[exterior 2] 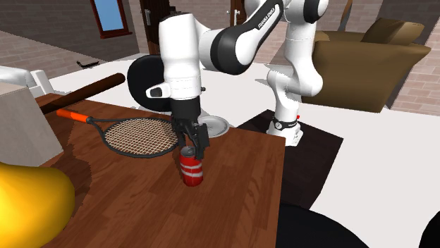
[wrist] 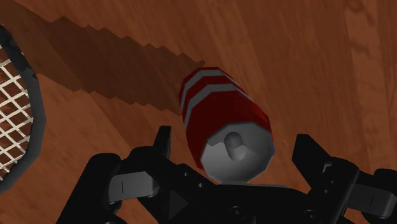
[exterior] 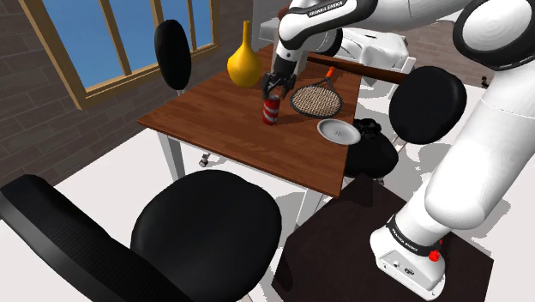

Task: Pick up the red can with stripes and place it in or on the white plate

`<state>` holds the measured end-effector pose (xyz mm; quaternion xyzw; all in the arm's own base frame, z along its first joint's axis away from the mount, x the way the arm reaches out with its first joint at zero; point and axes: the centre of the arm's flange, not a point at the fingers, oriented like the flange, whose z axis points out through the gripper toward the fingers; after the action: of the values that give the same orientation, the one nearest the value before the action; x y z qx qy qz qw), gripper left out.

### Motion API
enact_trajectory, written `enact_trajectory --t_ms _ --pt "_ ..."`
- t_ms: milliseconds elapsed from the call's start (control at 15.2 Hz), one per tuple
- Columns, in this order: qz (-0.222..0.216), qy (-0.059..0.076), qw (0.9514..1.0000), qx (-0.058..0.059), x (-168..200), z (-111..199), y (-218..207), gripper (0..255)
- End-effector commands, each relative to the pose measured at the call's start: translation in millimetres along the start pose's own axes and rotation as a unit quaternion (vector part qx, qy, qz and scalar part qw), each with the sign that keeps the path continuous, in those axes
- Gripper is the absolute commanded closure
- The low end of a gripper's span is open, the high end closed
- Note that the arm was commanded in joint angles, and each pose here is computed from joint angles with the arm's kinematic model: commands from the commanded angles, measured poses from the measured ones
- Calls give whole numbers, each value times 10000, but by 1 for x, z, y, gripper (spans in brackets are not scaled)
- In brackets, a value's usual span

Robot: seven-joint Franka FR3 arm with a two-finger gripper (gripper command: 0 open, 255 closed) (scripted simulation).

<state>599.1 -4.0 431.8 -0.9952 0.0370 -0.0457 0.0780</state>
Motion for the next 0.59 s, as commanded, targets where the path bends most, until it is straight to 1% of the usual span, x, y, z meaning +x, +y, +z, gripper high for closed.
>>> enact_trajectory --t_ms 0,132,528 --pt "0 2 10000 0 0 10 0 0" --pt "0 2 10000 0 0 18 0 0" --pt "0 2 10000 0 0 18 0 0"
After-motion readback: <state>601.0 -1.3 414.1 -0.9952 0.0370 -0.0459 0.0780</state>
